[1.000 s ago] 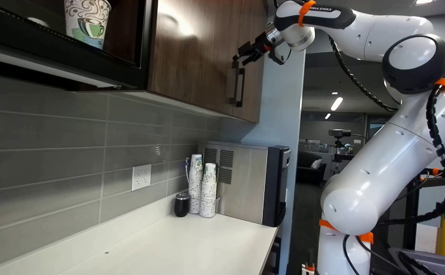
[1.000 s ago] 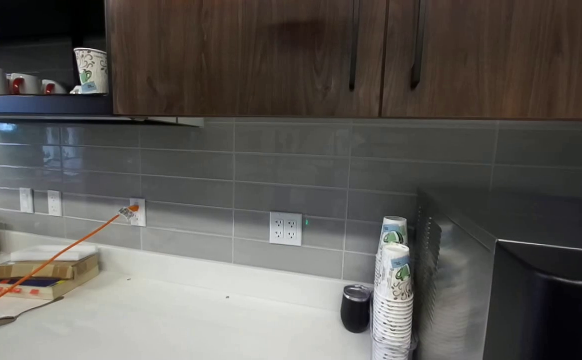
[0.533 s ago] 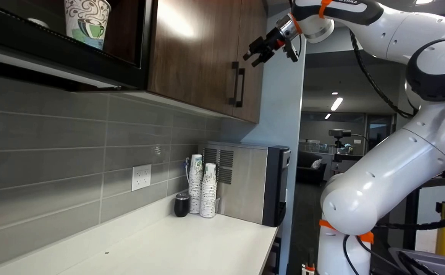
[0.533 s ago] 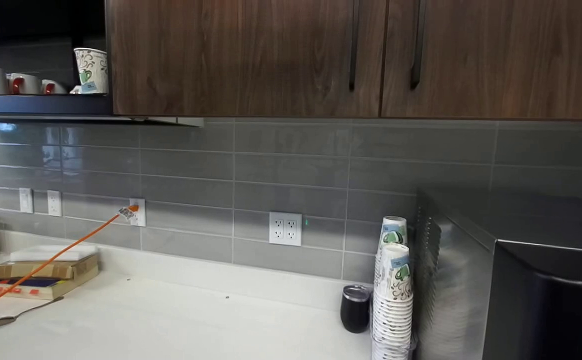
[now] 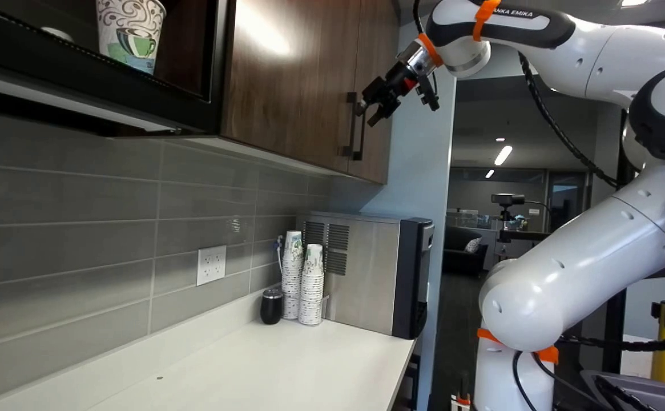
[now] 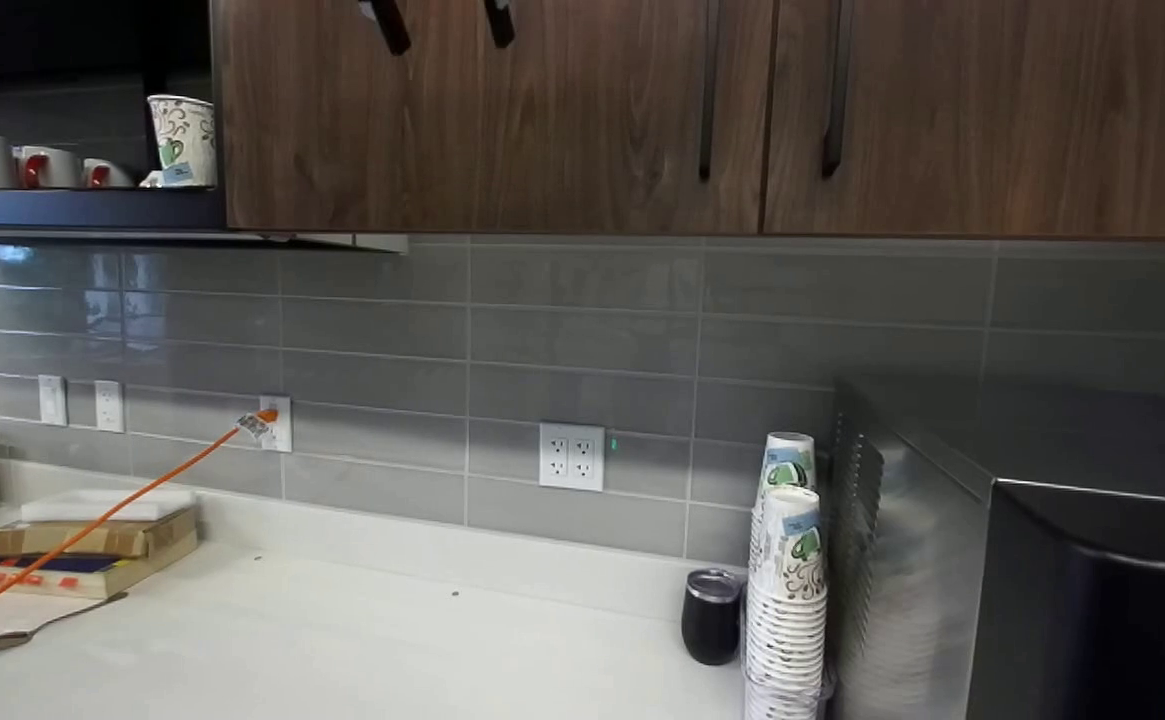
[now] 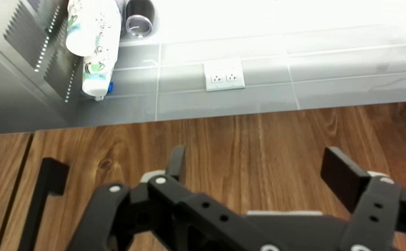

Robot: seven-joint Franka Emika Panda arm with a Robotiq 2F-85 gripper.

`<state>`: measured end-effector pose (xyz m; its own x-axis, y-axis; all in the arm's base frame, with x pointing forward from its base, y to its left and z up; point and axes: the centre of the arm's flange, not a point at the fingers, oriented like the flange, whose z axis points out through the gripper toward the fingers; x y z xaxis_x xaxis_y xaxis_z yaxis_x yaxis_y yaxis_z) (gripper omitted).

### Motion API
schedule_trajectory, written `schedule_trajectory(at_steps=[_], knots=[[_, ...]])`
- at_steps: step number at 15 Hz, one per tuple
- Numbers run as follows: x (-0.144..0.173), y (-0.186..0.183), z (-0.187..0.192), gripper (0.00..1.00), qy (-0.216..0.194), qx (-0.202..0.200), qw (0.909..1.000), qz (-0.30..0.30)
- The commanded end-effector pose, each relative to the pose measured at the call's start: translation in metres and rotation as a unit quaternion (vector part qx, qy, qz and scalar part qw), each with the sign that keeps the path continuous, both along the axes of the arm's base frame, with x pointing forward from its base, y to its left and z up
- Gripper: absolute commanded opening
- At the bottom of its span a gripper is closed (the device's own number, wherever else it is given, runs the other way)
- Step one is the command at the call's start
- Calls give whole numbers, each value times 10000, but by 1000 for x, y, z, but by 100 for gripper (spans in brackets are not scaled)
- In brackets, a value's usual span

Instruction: Open and close the left cabinet door

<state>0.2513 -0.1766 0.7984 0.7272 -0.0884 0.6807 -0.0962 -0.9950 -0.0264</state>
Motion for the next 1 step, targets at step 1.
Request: schedule_trajectory(at_steps=[1], knots=[[6,32,-30,100,124,11,9999,-44]])
